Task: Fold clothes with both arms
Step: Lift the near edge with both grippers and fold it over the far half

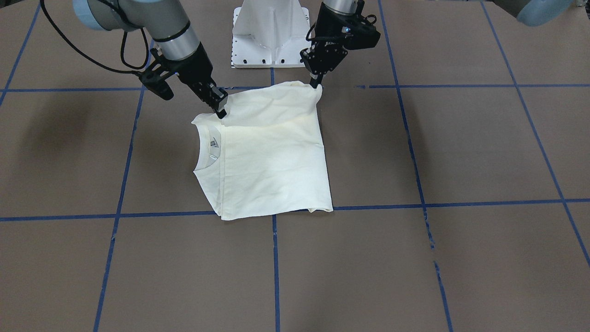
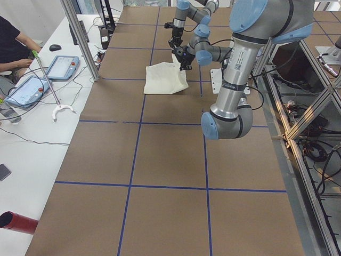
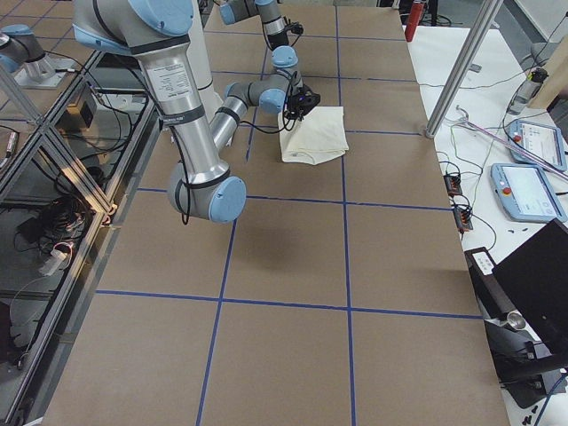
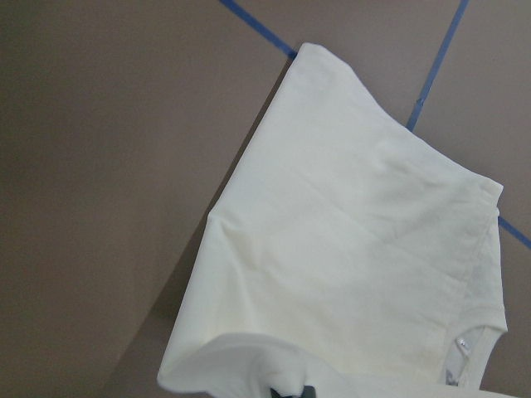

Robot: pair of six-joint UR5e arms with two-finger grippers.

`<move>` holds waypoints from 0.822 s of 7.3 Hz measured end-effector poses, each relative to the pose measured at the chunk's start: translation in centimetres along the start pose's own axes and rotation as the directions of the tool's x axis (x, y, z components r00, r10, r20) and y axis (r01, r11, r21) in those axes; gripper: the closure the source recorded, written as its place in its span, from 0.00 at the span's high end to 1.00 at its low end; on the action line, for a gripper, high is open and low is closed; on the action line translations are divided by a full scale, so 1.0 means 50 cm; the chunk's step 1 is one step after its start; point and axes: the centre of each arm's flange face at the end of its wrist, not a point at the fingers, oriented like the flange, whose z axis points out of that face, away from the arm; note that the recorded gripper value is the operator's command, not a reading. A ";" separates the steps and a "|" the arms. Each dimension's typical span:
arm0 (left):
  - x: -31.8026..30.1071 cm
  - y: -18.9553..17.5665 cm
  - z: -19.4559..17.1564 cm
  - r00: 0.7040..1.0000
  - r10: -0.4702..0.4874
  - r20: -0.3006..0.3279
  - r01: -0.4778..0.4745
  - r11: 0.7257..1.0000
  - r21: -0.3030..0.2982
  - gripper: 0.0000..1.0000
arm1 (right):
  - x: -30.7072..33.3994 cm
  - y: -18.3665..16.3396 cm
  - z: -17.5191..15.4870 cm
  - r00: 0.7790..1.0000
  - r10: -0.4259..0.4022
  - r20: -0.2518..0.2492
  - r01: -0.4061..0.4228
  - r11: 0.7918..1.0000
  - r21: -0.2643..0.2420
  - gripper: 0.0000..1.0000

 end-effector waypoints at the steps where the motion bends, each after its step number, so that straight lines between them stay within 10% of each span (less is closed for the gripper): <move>1: 0.022 -0.047 0.037 1.000 0.022 0.013 -0.023 0.999 0.043 0.00 | -0.039 -0.028 0.032 1.000 0.010 -0.015 -0.009 1.000 0.021 0.00; 4: 0.051 -0.173 0.184 0.997 0.076 0.011 -0.077 0.989 0.130 0.00 | -0.129 -0.115 0.171 0.998 0.001 -0.067 0.003 0.998 0.057 0.00; 5: 0.055 -0.211 0.226 0.995 0.099 0.001 -0.098 0.984 0.151 0.24 | -0.151 -0.144 0.219 0.997 -0.011 -0.077 0.016 0.998 0.061 0.00; 6: 0.065 -0.237 0.260 0.993 0.121 -0.008 -0.118 0.979 0.166 0.28 | -0.166 -0.166 0.253 0.996 -0.025 -0.091 0.031 0.997 0.067 0.00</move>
